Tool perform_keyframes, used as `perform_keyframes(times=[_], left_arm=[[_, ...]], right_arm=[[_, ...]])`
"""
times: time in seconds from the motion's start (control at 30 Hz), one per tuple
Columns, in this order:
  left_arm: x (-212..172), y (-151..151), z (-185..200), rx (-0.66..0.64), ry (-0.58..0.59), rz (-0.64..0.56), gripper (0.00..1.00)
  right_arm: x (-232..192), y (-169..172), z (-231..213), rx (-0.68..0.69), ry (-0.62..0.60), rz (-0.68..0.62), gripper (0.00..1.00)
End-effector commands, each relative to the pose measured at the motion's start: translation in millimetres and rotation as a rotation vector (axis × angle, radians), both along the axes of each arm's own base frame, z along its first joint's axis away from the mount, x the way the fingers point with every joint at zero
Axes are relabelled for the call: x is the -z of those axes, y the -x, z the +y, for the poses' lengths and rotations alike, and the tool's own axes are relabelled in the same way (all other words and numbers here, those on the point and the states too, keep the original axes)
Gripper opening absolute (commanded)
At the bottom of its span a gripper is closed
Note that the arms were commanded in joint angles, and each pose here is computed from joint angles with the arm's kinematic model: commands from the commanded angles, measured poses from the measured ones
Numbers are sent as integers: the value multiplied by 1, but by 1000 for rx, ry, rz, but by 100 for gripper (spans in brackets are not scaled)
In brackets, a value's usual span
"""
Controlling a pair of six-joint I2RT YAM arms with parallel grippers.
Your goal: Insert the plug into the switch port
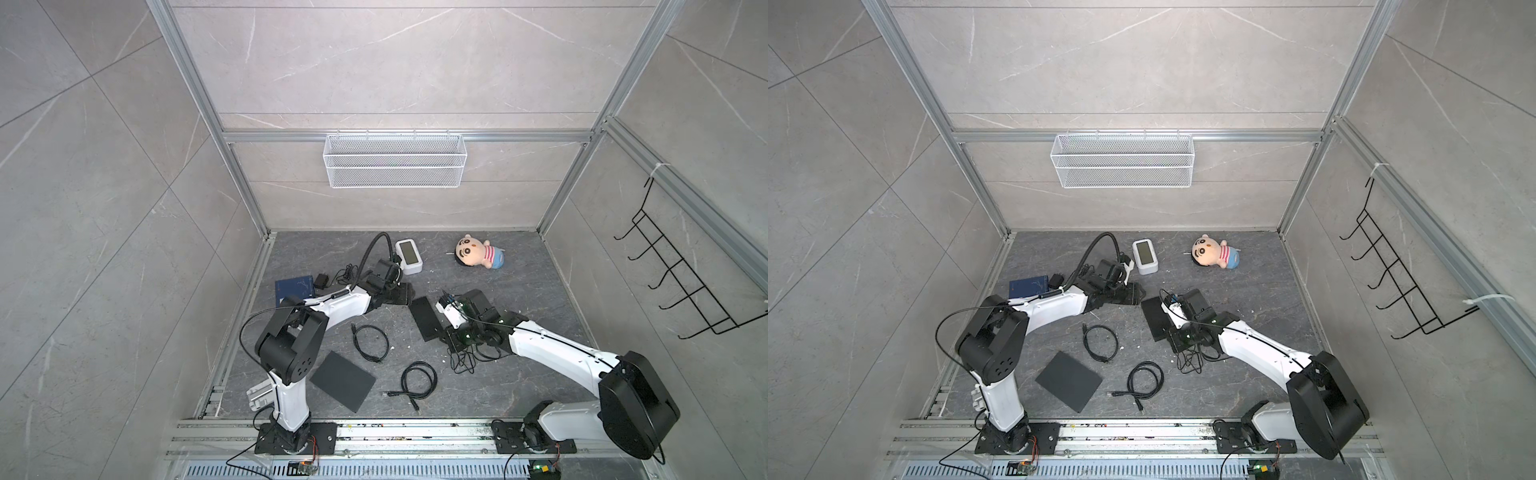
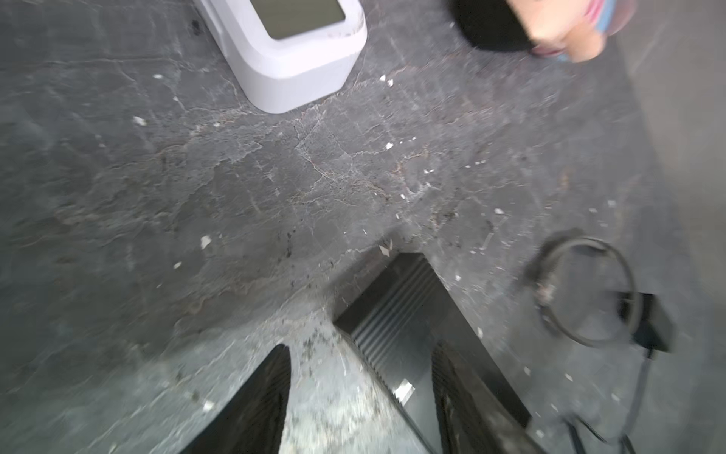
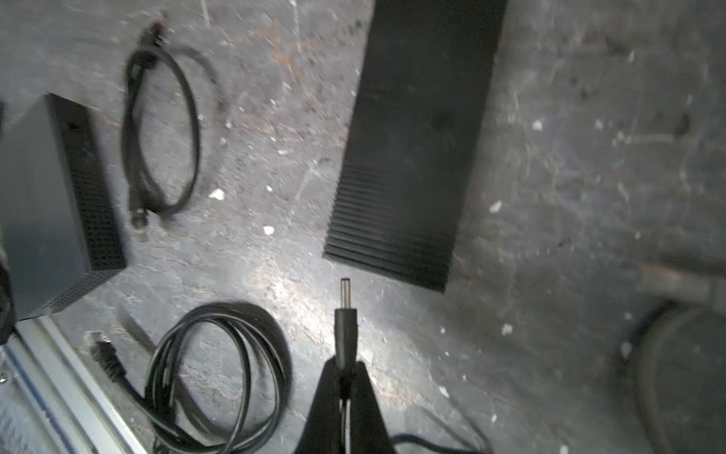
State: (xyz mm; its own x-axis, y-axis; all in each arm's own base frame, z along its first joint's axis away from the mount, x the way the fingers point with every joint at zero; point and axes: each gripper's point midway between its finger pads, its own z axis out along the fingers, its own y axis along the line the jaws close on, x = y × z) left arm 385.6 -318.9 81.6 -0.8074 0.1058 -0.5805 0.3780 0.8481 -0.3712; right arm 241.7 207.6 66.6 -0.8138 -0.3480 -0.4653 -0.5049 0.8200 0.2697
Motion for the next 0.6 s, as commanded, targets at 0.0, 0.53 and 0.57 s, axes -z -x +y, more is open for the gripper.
perform_keyframes(times=[0.0, 0.53, 0.57], left_arm=[[0, -17, -3, -8, -66, -60, 61], [25, -13, -31, 144, -37, 21, 64], [28, -13, -33, 155, -39, 29, 65]], right_arm=[[9, -8, -16, 178, 22, -51, 0], [65, 4, 3, 191, -6, -56, 0], [66, 5, 3, 192, -11, -59, 0]])
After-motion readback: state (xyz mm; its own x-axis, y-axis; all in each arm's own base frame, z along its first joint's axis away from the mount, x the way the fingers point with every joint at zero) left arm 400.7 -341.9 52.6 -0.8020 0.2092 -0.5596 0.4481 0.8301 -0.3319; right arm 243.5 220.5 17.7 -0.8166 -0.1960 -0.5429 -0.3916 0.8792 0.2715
